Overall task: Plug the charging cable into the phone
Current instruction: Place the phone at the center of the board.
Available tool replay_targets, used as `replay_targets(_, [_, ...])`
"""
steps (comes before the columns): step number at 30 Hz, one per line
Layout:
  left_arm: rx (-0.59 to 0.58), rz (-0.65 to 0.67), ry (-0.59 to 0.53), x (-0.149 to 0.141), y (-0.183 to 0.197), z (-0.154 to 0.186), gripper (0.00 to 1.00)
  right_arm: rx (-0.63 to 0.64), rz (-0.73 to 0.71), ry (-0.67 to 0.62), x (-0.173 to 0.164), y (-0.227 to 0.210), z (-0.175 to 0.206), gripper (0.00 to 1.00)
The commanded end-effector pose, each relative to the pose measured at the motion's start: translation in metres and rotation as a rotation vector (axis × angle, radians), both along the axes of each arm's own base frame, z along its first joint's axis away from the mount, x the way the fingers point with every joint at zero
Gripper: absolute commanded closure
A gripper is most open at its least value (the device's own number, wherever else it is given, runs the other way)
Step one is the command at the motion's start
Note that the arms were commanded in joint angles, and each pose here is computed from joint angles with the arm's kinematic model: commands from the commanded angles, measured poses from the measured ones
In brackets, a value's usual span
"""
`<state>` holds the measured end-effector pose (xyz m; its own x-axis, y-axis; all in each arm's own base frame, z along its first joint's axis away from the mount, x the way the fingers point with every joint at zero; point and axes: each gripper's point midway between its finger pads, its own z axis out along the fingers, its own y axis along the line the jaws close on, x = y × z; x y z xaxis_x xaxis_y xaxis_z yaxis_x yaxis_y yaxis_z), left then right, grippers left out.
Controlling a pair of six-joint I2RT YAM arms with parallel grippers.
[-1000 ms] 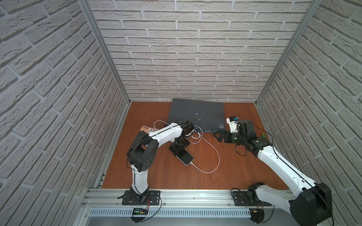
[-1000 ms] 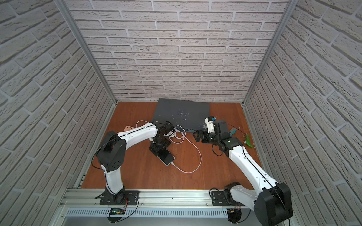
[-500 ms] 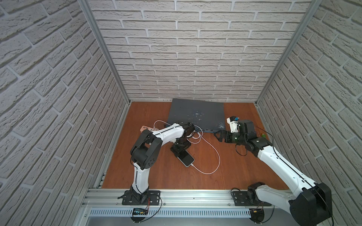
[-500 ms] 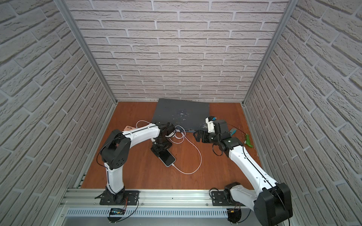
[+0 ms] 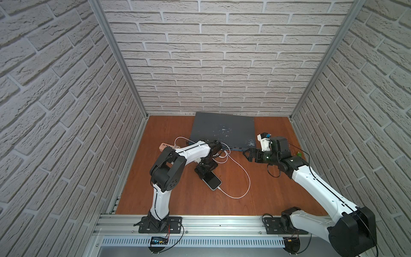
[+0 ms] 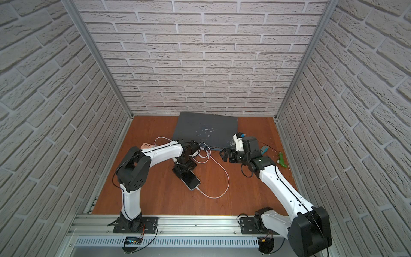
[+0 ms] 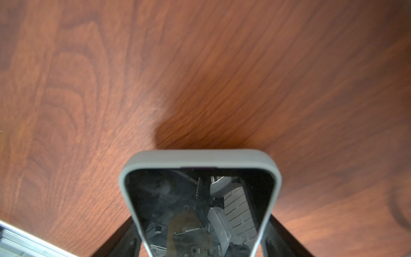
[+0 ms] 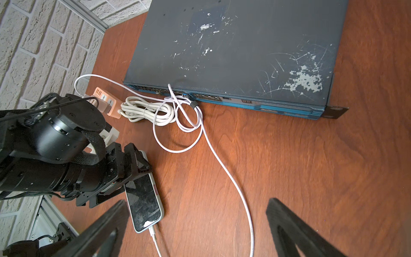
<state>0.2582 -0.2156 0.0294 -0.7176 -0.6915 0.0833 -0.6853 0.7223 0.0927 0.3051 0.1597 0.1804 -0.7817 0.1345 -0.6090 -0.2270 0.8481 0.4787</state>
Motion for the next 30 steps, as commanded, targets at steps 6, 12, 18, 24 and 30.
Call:
replay_targets(6, [0.012,-0.016,0.049,-0.009,0.0,-0.009,1.0,-0.014,-0.008,-0.016,0.004,-0.004,-0.005,0.01])
replay_targets(12, [0.011,-0.017,0.06,-0.011,0.0,-0.014,1.0,-0.018,-0.011,-0.013,0.004,-0.005,-0.006,0.01])
replay_targets(18, [0.012,-0.013,0.07,-0.012,0.0,-0.019,1.0,-0.021,-0.013,-0.013,0.004,-0.005,-0.006,0.01])
replay_targets(24, [0.011,-0.015,0.08,-0.015,0.001,-0.021,0.82,-0.018,-0.012,-0.011,0.005,-0.004,-0.007,0.01])
replay_targets(30, [0.003,-0.011,0.072,-0.016,0.001,-0.023,0.18,-0.016,-0.011,-0.006,0.005,-0.004,-0.008,0.01])
